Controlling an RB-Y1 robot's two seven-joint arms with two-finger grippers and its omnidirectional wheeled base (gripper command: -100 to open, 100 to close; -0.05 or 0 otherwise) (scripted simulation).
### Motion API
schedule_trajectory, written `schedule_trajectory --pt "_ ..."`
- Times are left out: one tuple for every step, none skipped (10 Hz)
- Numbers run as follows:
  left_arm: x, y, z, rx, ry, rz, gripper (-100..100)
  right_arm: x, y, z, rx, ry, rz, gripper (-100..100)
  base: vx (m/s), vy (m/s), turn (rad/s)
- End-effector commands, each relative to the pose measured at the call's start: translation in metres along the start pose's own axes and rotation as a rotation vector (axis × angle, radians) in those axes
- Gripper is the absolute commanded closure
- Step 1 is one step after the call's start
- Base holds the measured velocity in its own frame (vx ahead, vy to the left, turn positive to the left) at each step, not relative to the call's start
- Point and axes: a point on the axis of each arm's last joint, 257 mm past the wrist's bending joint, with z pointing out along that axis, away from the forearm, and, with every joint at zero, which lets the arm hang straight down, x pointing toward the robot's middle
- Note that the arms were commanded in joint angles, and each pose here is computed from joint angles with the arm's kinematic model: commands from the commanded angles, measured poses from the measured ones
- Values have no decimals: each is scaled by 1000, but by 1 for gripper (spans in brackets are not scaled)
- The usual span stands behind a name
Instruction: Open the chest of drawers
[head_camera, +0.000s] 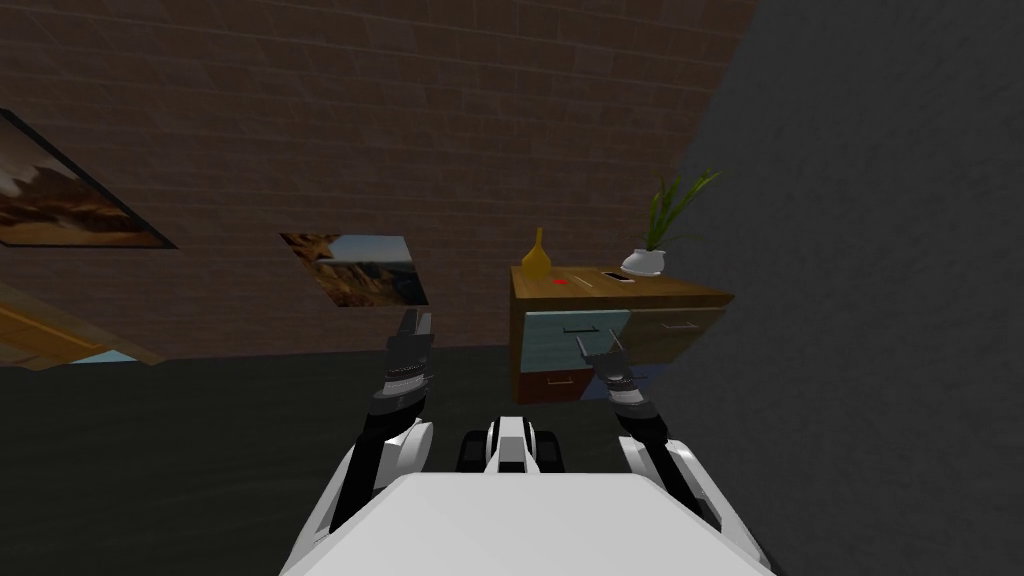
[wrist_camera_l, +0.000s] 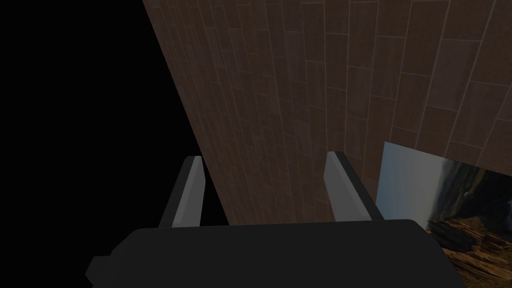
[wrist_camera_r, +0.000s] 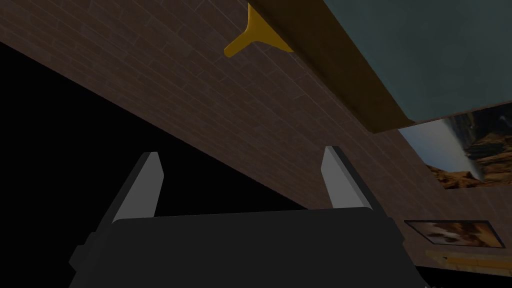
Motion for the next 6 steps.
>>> schedule_trajectory --pt "0 0 0 0 0 0 0 12 3 -7 -14 30 -91 -100 56 23 8" --pt "0 0 0 0 0 0 0 24 6 -15 -28 59 -132 -100 70 42 9" --pt "0 0 0 0 0 0 0 24 6 -15 -29 58 -160 -100 61 40 2" --pt "0 0 0 0 0 0 0 24 6 -15 -29 58 -174 -100 26 21 -2" --pt "0 0 0 0 0 0 0 35 9 -22 -45 86 -221 -100 45 23 8" --pt "0 0 0 0 0 0 0 35 9 -22 -46 85 -247 -100 50 20 2"
